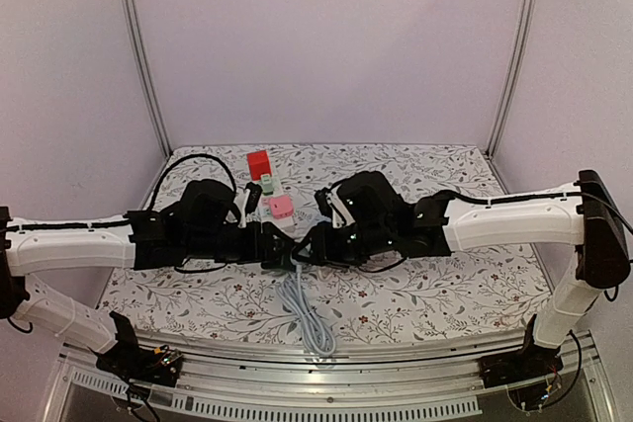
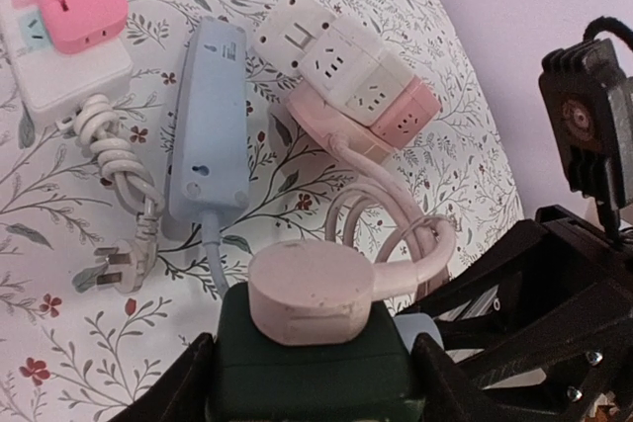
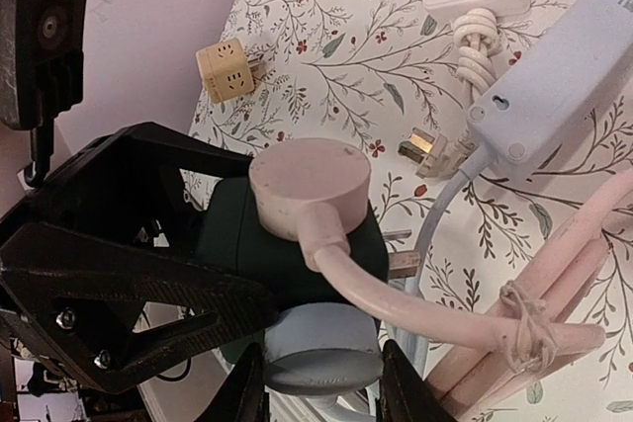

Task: Pull the plug off the socket

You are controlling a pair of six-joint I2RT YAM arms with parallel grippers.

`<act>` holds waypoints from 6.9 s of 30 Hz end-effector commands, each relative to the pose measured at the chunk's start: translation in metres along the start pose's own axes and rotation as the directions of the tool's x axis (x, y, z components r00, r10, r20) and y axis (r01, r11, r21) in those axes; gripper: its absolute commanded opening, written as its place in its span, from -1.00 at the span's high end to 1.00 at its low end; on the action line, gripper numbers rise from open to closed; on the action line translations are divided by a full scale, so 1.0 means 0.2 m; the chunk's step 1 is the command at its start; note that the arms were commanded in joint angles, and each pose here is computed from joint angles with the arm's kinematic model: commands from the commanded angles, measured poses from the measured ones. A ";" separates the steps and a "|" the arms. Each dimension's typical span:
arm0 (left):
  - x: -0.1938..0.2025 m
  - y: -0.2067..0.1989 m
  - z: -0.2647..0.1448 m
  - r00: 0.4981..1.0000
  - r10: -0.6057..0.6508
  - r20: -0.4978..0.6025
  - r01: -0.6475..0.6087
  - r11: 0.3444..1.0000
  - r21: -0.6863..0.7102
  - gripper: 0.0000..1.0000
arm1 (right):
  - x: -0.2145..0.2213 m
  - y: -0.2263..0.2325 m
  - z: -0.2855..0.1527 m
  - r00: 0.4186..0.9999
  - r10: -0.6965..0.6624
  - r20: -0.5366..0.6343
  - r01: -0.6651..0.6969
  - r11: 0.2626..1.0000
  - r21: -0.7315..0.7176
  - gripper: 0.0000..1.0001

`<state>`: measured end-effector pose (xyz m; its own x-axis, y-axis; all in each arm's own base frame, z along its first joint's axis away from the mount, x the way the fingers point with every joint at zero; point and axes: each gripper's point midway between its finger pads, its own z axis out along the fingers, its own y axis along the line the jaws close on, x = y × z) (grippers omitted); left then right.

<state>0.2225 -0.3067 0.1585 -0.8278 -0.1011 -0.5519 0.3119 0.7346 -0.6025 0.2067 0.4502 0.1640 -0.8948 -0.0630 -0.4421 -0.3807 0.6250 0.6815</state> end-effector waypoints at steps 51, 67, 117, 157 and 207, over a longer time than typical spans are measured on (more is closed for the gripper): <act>-0.11 -0.24 -0.16 0.988 -0.128 0.091 0.087 0.927 0.364 0.52 | -0.10 -0.23 -0.06 0.993 -0.047 0.112 0.021 0.975 0.222 0.95; -0.14 -0.16 -0.22 0.986 -0.129 0.105 0.080 0.922 0.380 0.54 | -0.15 -0.17 -0.08 0.989 -0.101 0.110 0.072 0.968 0.242 1.00; -0.11 -0.06 -0.12 0.992 -0.108 0.070 0.080 0.945 0.317 0.62 | -0.07 -0.15 0.07 0.998 -0.048 0.045 0.036 0.969 0.245 0.97; -0.04 0.06 0.02 1.000 0.014 0.003 -0.014 0.999 0.044 0.67 | -0.14 -0.08 0.00 0.985 -0.149 0.092 0.107 0.928 0.356 1.00; -0.22 -0.25 -0.13 0.996 -0.075 0.043 0.055 0.938 0.343 0.68 | 0.06 -0.05 0.08 0.998 0.010 -0.062 -0.005 0.998 0.069 0.24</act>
<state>0.2300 -0.2988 0.1465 -0.8871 -0.1175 -0.4463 0.2666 0.6588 -0.7035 0.2125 0.4608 0.1578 -0.8926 -0.0716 -0.4452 -0.3776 0.6583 0.6512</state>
